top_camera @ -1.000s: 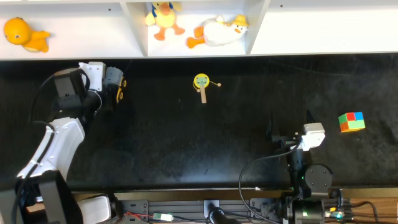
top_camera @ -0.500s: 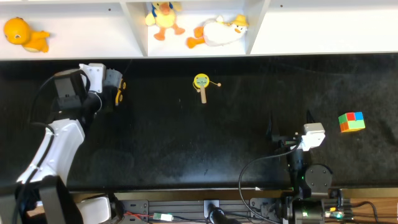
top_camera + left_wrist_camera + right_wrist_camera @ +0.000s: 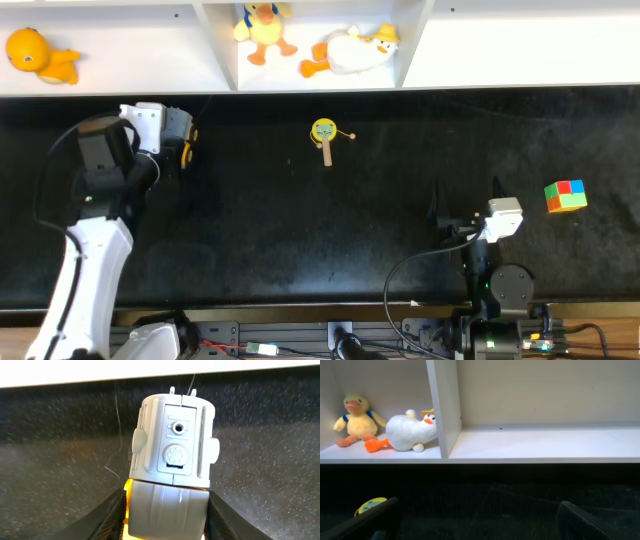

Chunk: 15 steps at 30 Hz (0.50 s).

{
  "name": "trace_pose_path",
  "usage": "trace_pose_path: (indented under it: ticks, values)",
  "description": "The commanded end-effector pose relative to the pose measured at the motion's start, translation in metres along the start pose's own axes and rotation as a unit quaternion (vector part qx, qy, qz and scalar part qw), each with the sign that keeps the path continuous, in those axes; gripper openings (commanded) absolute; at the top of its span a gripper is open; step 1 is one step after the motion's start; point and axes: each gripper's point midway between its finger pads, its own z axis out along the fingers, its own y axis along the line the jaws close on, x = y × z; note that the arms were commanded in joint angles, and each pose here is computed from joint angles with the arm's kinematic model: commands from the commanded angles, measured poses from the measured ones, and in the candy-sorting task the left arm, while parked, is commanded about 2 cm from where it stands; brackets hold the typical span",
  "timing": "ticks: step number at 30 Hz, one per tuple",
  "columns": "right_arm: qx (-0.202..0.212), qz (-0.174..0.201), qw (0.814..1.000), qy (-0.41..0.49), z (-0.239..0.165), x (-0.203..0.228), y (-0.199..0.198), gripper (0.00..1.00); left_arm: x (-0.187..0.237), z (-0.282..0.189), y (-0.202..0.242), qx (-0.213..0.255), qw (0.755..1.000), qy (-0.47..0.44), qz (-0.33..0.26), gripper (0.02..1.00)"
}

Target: Store Toys

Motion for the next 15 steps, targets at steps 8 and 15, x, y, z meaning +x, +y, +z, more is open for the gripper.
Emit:
trace_pose_path:
  ticks: [8,15]
  values:
    - [0.000,-0.001,1.000,0.001,0.000,0.004,0.000,0.996,-0.030,-0.012,-0.002,0.007,0.998,-0.046,-0.031,0.261]
    - [0.000,-0.001,1.000,0.001,0.000,0.004,0.000,0.993,-0.061,-0.011,0.003,0.008,0.996,-0.063,-0.063,0.264]
